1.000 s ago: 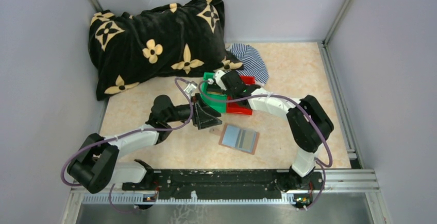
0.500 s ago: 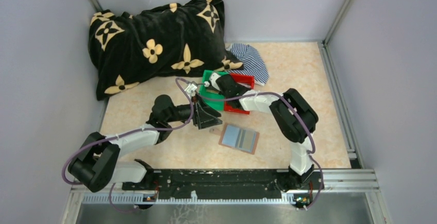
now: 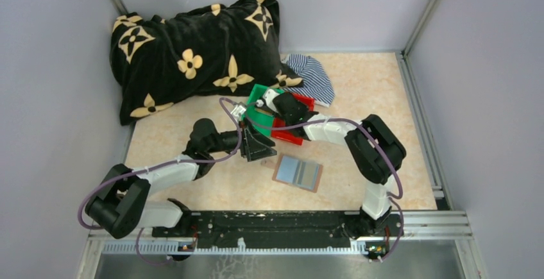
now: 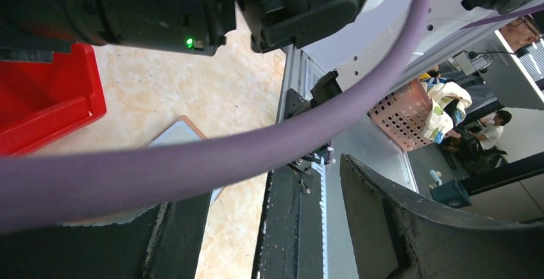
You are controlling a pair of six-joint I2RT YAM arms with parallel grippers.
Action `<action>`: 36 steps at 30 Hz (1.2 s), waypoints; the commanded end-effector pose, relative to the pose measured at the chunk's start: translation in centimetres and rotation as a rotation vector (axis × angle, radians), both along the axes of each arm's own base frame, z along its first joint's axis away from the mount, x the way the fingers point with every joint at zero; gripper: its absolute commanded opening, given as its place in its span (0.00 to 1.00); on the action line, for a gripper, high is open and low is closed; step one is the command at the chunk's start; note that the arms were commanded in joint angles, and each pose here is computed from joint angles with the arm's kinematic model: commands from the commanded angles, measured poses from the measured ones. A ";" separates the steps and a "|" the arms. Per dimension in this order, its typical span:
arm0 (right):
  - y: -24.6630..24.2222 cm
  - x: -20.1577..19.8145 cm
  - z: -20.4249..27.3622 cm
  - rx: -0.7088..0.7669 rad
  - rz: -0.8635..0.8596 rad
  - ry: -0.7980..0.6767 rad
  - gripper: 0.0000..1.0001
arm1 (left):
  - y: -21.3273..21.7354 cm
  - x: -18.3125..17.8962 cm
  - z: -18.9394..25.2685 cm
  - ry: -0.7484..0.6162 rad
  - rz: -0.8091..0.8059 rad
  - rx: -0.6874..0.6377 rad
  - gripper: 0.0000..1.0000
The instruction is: Take the credit cards out of the card holder
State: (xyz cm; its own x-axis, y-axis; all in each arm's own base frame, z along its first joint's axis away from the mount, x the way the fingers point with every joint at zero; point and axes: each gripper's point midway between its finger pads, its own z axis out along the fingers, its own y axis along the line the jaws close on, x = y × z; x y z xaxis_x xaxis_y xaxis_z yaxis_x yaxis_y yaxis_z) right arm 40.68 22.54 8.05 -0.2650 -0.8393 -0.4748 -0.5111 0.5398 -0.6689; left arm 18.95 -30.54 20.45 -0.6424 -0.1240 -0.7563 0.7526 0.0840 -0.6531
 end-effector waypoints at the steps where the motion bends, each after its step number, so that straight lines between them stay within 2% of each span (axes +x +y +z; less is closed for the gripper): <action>1: 0.6 0.1 4.2 0.095 -0.003 -0.077 0.45 | 0.1 0.0 0.5 -0.028 -0.013 -0.021 0.77; 6: 0.6 -0.5 6.0 0.150 -0.003 -0.089 0.45 | 0.1 0.2 0.2 -0.023 0.001 -0.014 0.77; 10: 0.2 -2.0 10.1 0.308 -0.027 -0.136 0.43 | 0.3 1.8 -0.8 0.006 0.088 0.023 0.78; 12: -0.1 -3.3 11.6 0.406 -0.038 -0.135 0.38 | 0.5 2.9 -1.8 0.038 0.156 0.064 0.90; 14: -0.5 -5.0 12.5 0.543 -0.068 -0.121 0.31 | 0.8 3.7 -2.3 0.050 0.204 0.089 0.98; 15: -0.7 -6.0 12.8 0.610 -0.077 -0.113 0.24 | 1.0 4.0 -2.5 0.052 0.220 0.098 0.99; 16: -0.5 -7.3 12.8 0.684 -0.063 -0.084 0.10 | 1.0 4.1 -2.6 0.051 0.231 0.102 1.00; 17: -0.9 -8.6 13.4 0.768 -0.069 -0.083 0.00 | 1.1 4.3 -2.6 0.051 0.240 0.104 1.00; 18: -1.4 -9.7 13.4 0.845 -0.088 -0.074 0.00 | 1.2 4.4 -2.7 0.055 0.248 0.106 1.00; 21: -1.5 -13.4 11.3 0.996 -0.073 0.030 0.00 | 1.6 5.0 -3.1 0.083 0.299 0.105 0.97; 23: -1.9 -15.1 9.4 1.030 -0.090 0.099 0.00 | 1.6 5.4 -2.9 0.082 0.310 0.097 0.94; 26: -3.8 -17.1 5.6 1.029 -0.226 0.180 0.00 | 1.0 5.4 -2.4 0.082 0.279 0.085 0.93; 29: -3.7 -19.1 3.6 1.092 -0.286 0.284 0.00 | 0.6 5.9 -2.1 0.119 0.285 0.067 0.93; 30: -3.5 -19.8 3.3 1.121 -0.299 0.324 0.07 | 0.4 5.9 -1.8 0.127 0.274 0.055 0.93; 33: -3.8 -21.6 2.1 1.168 -0.346 0.397 0.37 | -1.6 5.0 -1.2 0.108 0.224 0.045 0.93; 35: -4.8 -22.2 1.2 1.158 -0.388 0.397 0.47 | -3.6 3.7 -1.6 0.088 0.174 0.086 0.94; 36: -5.2 -22.5 0.7 1.139 -0.402 0.402 0.48 | -4.7 2.8 -2.2 0.083 0.147 0.118 0.94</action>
State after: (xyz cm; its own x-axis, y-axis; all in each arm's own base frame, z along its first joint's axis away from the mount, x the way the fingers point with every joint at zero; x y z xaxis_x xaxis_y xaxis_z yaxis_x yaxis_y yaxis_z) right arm 19.41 17.42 8.67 -0.6560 0.0720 -0.7514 -0.3036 0.8862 0.3500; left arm 23.57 -31.62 16.97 -0.7124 -0.2063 -0.6708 0.6000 0.3167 -0.7346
